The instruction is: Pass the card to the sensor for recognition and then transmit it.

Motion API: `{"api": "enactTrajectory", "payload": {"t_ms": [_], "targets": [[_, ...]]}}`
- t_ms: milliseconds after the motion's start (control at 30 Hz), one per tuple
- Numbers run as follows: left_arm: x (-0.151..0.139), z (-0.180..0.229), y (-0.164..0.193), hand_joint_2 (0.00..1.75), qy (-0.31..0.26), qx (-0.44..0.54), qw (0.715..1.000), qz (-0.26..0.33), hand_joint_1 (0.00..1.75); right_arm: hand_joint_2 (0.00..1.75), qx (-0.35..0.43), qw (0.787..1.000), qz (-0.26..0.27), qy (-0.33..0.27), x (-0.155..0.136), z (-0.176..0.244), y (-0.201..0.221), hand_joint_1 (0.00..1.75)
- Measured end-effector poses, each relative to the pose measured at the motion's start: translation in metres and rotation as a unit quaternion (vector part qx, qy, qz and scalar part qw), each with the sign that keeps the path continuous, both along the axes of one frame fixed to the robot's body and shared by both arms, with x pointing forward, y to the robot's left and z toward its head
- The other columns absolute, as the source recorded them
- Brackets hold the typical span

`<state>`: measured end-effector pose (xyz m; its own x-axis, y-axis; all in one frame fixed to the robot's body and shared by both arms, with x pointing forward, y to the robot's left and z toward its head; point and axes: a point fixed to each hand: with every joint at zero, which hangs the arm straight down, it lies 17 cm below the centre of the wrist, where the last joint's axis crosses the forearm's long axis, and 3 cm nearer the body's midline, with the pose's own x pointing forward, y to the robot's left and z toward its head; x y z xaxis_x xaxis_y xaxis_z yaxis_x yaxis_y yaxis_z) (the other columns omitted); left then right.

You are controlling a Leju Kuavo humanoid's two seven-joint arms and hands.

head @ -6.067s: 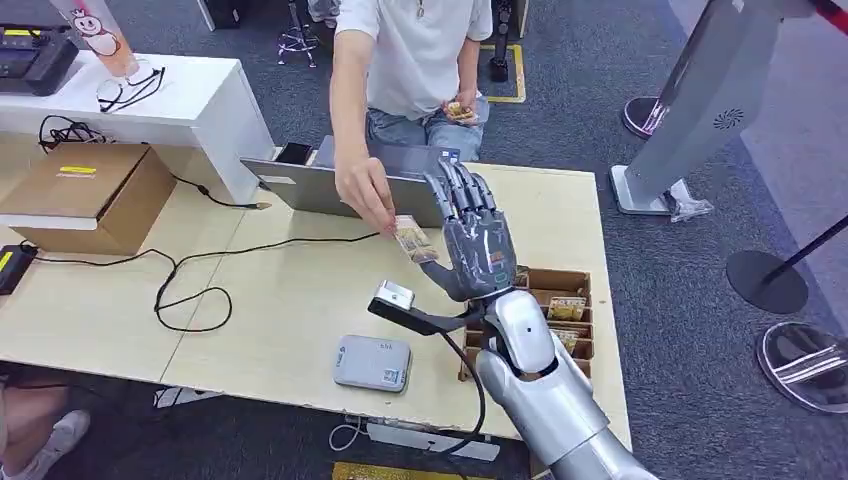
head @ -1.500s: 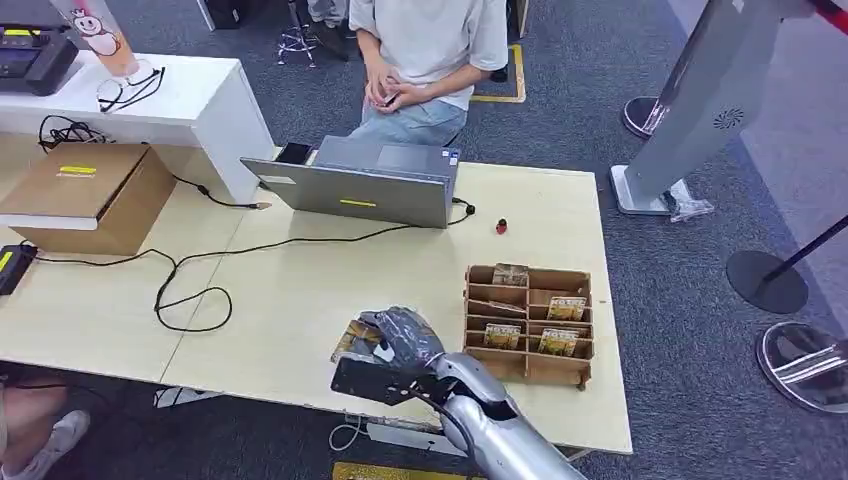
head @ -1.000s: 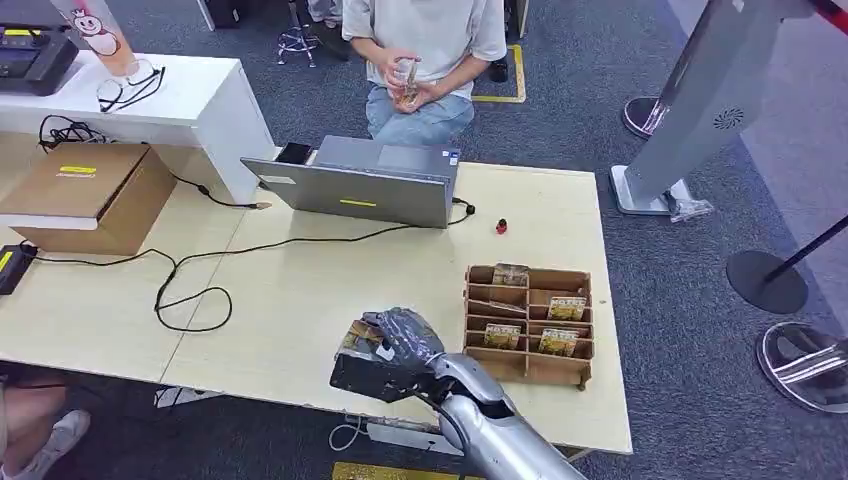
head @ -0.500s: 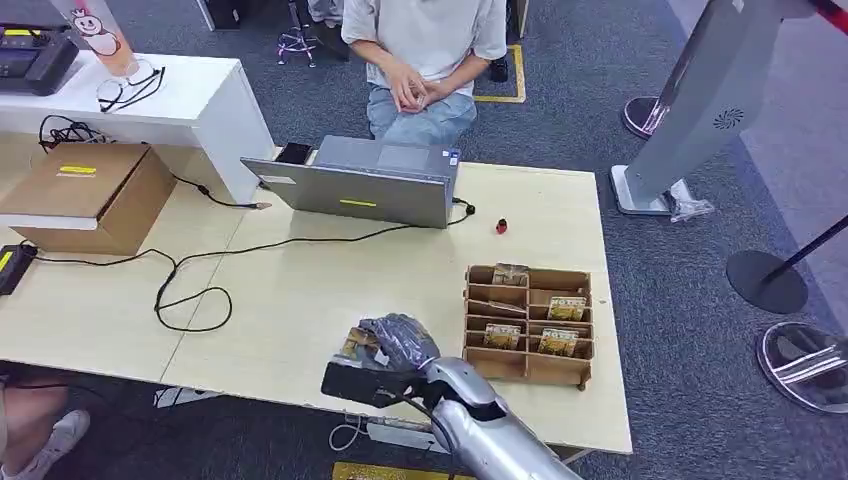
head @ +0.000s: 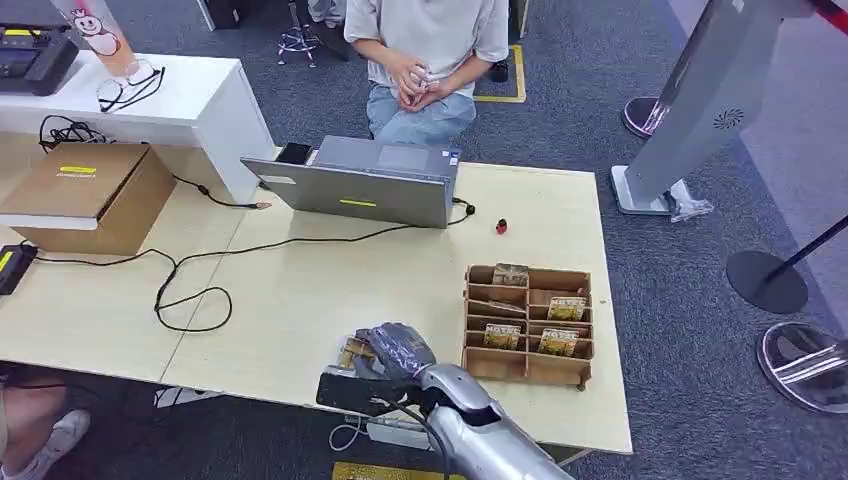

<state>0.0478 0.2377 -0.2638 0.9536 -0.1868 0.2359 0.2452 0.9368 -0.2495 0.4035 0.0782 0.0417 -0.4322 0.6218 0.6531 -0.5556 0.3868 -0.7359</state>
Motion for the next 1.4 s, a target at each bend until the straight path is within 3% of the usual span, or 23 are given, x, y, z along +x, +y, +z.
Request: {"api": "enactTrajectory", "payload": {"t_ms": [367,1400], "targets": [[0.0,0.0,0.0,0.0,0.0,0.001,1.0,0.003,0.0,1.75,-0.016,1.0,-0.001,0.007,-0.004,-0.011,0.002,1.75],[0.001,-0.001,0.003,0.0,0.005,0.006,1.0,0.003,0.0,1.75,-0.031,0.997,-0.056,0.037,0.02,-0.025,-0.022,1.75]]}}
